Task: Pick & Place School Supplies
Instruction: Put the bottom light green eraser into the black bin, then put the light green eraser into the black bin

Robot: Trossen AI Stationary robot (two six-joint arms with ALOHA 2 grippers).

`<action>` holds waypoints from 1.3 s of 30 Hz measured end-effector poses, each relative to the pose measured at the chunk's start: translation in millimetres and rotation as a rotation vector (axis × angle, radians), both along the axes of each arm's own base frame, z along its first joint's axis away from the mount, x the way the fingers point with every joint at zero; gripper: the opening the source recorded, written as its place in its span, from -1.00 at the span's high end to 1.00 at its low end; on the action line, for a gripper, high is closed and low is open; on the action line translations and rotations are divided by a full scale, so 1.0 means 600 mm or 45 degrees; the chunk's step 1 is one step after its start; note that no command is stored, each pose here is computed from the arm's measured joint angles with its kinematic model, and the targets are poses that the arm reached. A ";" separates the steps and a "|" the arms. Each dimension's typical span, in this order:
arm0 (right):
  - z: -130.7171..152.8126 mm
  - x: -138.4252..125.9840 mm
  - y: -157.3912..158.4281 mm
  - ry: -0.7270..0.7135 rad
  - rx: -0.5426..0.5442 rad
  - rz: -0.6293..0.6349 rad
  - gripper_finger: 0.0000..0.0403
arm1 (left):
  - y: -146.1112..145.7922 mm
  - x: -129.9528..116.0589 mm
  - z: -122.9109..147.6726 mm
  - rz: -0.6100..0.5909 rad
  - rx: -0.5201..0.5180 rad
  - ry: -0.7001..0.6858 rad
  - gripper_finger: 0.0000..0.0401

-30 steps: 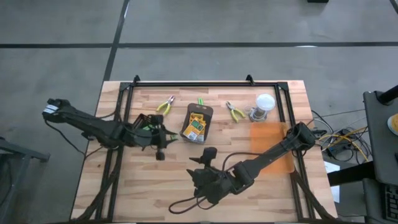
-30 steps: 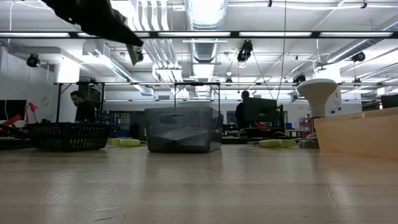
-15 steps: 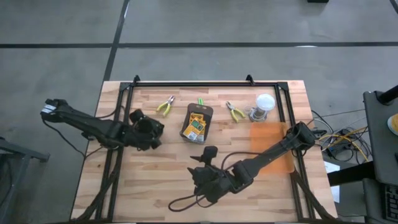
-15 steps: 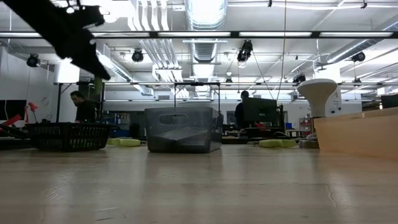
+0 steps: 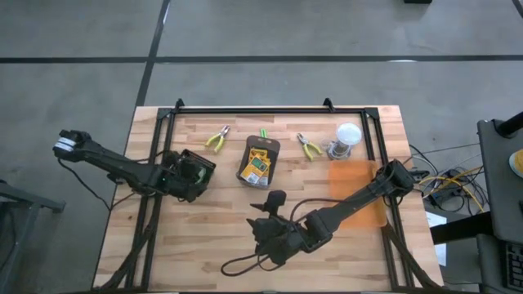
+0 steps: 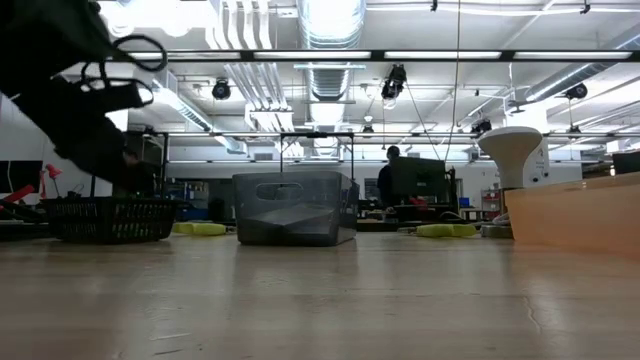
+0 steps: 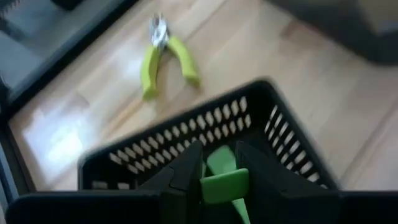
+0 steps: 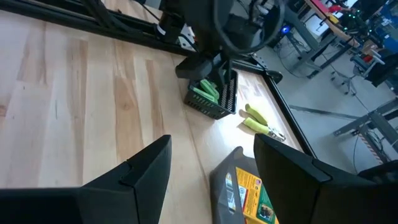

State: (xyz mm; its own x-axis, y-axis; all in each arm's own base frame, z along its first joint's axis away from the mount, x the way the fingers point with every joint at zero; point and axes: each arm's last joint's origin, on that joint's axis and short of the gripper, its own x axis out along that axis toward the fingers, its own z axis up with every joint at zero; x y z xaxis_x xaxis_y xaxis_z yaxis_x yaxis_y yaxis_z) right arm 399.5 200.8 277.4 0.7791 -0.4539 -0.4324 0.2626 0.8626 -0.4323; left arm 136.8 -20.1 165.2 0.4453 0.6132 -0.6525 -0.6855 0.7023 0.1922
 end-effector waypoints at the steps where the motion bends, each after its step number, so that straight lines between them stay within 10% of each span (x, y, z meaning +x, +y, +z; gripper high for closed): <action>1: 0.000 0.000 0.000 0.000 0.000 -0.001 -0.11 | 0.001 -0.003 -0.006 0.012 -0.011 0.005 0.53; 24: 0.000 0.004 -0.008 0.001 0.000 -0.013 -0.11 | 0.005 -0.017 -0.032 0.029 -0.004 0.050 0.51; 39: 0.000 0.004 -0.008 0.001 0.001 -0.013 -0.11 | 0.002 -0.012 -0.031 0.017 -0.045 0.009 0.01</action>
